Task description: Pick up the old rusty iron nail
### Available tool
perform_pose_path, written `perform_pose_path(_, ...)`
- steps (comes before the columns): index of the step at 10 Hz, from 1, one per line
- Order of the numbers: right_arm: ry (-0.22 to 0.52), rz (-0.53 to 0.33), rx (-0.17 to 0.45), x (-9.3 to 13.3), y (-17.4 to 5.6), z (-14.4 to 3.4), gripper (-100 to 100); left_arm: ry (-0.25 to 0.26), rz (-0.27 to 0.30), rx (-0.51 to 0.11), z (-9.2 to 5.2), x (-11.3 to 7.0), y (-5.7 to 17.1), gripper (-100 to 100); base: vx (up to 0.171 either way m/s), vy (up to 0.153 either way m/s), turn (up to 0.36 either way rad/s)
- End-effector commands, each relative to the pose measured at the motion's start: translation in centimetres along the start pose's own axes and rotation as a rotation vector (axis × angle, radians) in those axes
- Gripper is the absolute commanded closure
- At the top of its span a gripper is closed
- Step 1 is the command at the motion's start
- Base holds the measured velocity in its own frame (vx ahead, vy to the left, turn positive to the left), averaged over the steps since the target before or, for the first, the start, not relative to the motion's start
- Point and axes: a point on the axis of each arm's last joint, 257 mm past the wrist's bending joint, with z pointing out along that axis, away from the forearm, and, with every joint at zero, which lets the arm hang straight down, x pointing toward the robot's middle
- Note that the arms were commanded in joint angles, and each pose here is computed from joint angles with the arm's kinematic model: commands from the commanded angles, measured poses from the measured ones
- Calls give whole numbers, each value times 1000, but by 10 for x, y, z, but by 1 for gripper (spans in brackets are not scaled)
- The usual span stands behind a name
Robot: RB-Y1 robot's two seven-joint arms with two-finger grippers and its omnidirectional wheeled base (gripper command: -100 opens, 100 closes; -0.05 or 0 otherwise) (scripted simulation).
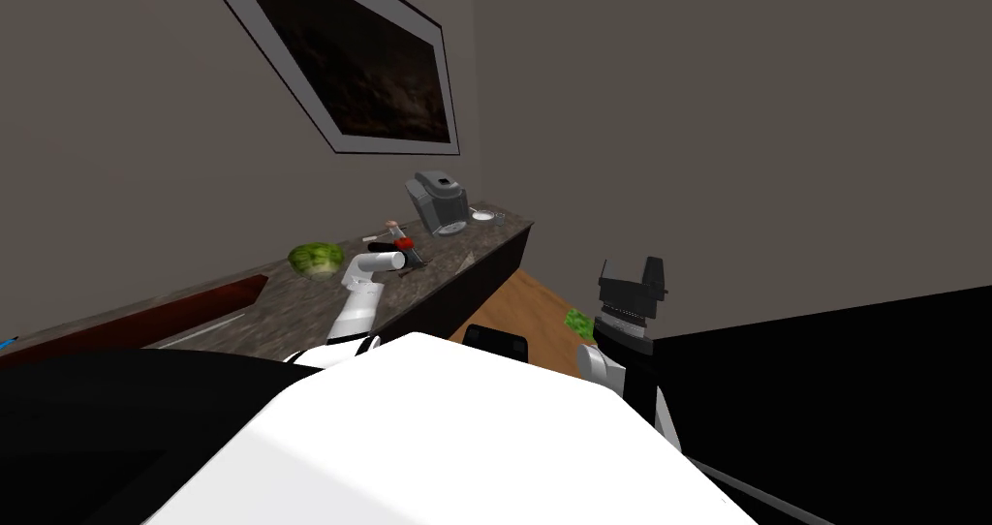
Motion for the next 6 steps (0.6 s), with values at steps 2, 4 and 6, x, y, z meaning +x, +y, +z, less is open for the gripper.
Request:
perform_pose_path(2,0,0,0,0,0,0,0,-34,-32,-62,0,-8,10,-100,4,25,-60)
perform_pose_path(4,0,0,0,0,0,0,0,-62,-61,-111,0,-14,18,-100,8,36,-55)
perform_pose_path(6,0,0,0,0,0,0,0,-90,-87,-158,-2,-20,26,-100,3,41,-47)
